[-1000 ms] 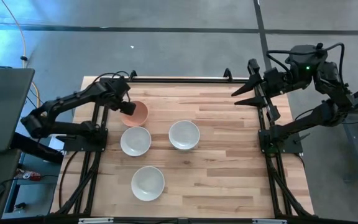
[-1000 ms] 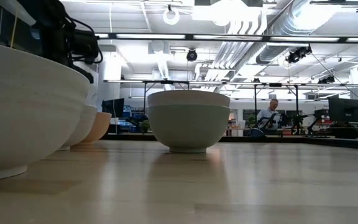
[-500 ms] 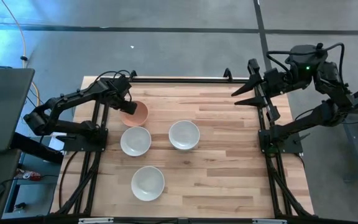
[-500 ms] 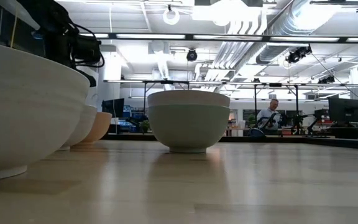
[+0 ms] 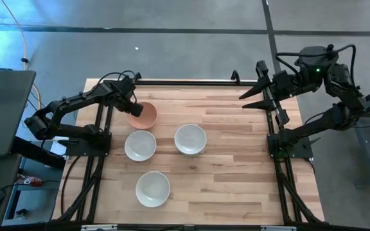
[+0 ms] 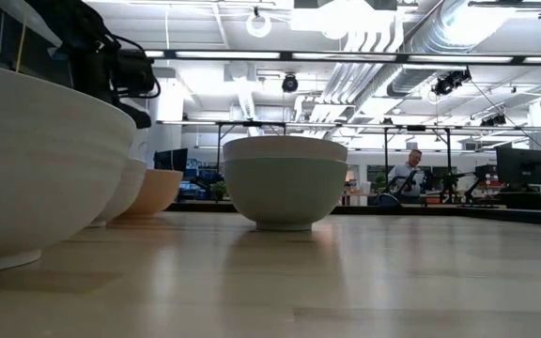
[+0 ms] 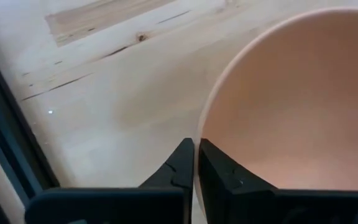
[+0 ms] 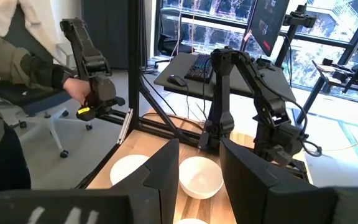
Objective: Nest bowls inside each other
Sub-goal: Stack the light orange bowl on the white bowl, then stack the white bowl on the orange bowl
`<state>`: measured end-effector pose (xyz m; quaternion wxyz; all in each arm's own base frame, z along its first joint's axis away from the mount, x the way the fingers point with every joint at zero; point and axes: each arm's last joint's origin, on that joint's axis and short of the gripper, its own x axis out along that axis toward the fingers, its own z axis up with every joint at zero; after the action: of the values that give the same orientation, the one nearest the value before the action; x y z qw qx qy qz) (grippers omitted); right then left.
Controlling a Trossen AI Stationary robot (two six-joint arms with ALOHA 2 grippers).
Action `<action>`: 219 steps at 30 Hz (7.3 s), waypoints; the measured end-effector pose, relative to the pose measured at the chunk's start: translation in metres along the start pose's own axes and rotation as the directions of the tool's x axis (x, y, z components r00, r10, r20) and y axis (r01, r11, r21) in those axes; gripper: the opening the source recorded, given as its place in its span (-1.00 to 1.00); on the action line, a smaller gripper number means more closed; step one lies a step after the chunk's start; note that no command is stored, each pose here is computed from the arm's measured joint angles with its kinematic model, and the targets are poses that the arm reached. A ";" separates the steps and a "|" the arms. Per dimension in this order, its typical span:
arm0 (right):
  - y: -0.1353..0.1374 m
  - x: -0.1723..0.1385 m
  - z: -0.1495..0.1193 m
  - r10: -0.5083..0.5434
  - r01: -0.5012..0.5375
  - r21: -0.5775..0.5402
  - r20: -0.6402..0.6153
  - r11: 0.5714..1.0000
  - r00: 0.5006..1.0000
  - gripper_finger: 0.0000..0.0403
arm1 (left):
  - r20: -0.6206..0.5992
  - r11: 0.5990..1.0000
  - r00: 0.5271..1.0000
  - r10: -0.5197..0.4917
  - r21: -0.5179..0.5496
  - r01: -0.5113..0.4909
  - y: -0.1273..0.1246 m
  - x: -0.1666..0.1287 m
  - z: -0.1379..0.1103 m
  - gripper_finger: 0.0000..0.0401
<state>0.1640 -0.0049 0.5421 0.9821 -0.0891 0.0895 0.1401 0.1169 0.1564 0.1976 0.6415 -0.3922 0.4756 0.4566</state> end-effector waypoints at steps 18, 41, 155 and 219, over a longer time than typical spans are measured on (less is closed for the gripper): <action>0.000 0.000 -0.001 0.001 -0.001 0.005 -0.007 1.000 1.000 -0.45 | 0.116 0.983 0.977 -0.180 0.061 0.174 -0.027 -0.065 0.050 -1.00; 0.001 0.000 -0.005 0.012 -0.011 0.031 -0.052 0.999 0.999 -0.45 | -0.058 0.865 0.954 -0.295 0.408 0.292 -0.171 -0.069 0.089 -1.00; 0.003 0.000 -0.012 0.036 -0.022 0.121 -0.118 0.992 0.992 -0.45 | -0.210 0.506 0.965 0.154 0.856 0.105 -0.235 -0.068 0.045 -0.08; -0.050 0.223 -0.078 0.245 -0.167 0.338 -0.201 0.926 0.948 -0.45 | -0.182 0.595 0.978 -0.100 0.777 0.205 -0.063 -0.067 -0.059 -0.08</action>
<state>0.3772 -0.0104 0.4290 0.9451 0.0632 0.2377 0.2151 0.1541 0.0698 0.2524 0.7558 -0.1338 0.6300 0.1182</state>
